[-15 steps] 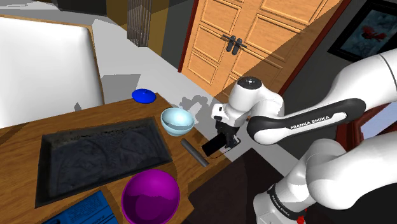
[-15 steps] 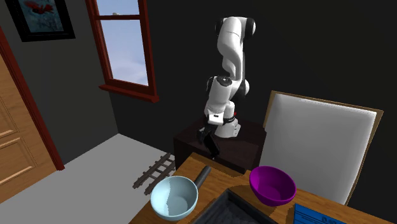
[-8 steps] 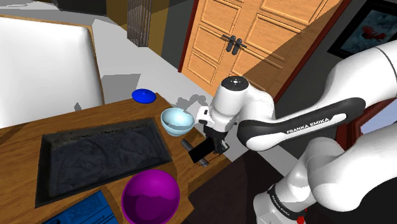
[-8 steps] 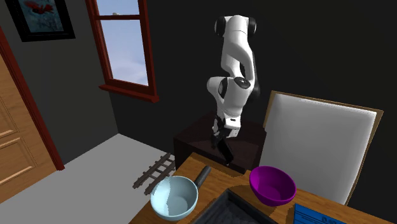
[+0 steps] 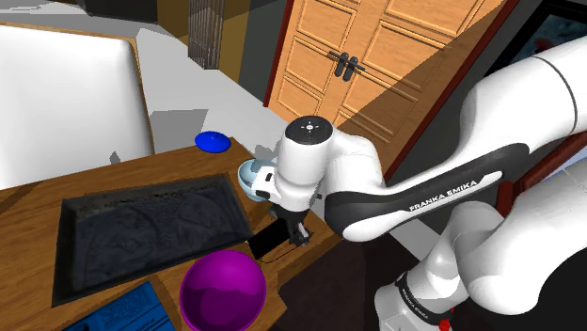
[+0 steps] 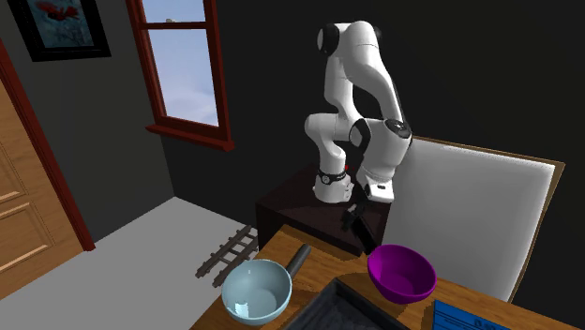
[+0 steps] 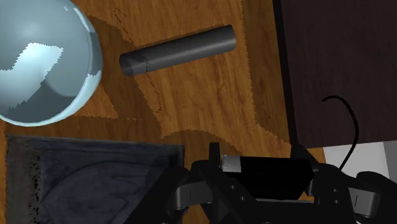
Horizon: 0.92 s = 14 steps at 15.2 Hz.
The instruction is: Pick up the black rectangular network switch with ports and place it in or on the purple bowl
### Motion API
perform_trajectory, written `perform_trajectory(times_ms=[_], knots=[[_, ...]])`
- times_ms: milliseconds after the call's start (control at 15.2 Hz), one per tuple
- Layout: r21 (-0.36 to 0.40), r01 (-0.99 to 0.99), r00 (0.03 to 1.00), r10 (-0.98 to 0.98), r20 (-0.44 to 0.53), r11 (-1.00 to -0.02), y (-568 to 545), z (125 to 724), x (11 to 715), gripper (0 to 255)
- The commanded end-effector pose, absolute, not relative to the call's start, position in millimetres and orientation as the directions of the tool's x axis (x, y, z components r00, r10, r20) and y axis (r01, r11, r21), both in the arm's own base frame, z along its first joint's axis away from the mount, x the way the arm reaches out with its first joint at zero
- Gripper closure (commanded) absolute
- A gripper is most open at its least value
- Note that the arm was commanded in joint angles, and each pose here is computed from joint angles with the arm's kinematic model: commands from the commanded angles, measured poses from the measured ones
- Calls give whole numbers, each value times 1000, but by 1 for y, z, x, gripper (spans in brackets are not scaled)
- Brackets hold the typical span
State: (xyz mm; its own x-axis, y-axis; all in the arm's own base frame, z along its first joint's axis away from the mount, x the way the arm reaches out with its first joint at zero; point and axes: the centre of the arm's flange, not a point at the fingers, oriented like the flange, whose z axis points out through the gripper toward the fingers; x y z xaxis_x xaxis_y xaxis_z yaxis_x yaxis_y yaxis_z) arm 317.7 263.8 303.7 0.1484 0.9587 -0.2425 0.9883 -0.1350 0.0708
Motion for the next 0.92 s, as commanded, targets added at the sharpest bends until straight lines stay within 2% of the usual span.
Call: perform_trajectory(times_ms=[0,594,858], knots=[[70,988,150,959,-242,-136,291,308,318,255],[70,988,150,959,-242,-136,410,314,319,255],[70,988,150,959,-242,-136,410,293,319,255]])
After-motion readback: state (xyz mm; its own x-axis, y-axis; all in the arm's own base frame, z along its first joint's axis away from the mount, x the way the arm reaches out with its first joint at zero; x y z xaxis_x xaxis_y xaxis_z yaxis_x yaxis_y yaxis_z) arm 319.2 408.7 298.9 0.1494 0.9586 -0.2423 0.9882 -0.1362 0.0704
